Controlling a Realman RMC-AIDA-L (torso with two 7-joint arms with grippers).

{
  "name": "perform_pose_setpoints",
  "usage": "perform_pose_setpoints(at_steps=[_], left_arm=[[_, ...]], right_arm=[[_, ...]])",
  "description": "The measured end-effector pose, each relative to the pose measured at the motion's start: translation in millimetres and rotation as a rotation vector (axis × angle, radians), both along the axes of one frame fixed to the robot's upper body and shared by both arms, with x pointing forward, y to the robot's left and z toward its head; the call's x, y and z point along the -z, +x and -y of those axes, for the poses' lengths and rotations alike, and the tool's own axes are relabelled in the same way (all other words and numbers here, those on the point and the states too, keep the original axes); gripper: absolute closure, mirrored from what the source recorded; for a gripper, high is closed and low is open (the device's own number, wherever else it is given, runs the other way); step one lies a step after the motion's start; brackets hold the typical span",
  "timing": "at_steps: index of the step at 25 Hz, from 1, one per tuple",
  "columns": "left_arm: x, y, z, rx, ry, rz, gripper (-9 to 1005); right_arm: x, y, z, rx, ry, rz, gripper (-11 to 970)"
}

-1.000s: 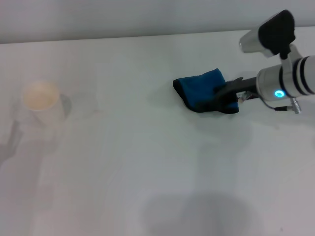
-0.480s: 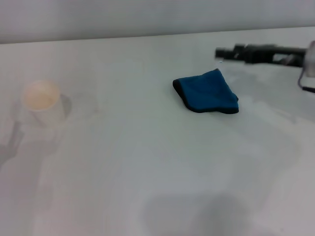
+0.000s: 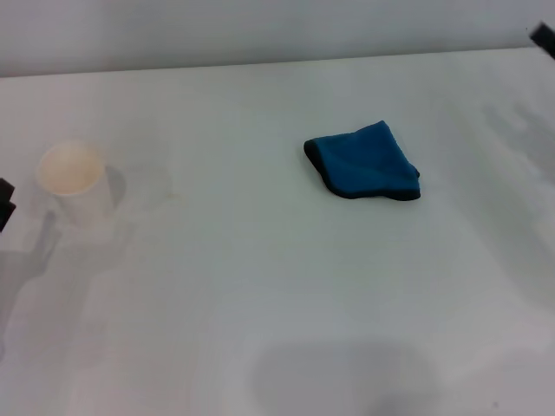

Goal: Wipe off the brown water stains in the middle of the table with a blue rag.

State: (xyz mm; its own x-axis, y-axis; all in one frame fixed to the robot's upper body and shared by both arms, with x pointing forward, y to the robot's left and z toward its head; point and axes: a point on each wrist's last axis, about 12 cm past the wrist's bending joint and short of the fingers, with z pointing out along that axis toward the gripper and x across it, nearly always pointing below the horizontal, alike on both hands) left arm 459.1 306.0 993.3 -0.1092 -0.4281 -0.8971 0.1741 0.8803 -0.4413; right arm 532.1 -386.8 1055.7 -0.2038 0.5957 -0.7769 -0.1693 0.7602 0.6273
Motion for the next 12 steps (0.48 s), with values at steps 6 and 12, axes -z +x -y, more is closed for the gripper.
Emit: perform_pose_setpoints(at_steps=[6,12], left_arm=[[-0.9,2.3,2,0.014,0.013,0.006,109],[-1.8,4.6,4,0.020,0.012,0.010,109]], right_arm=[[40.4,-27.7,-11,0.088,-0.432,0.019,89],[55.2,-42.5,-23,0.219,-0.637,0.037,89]])
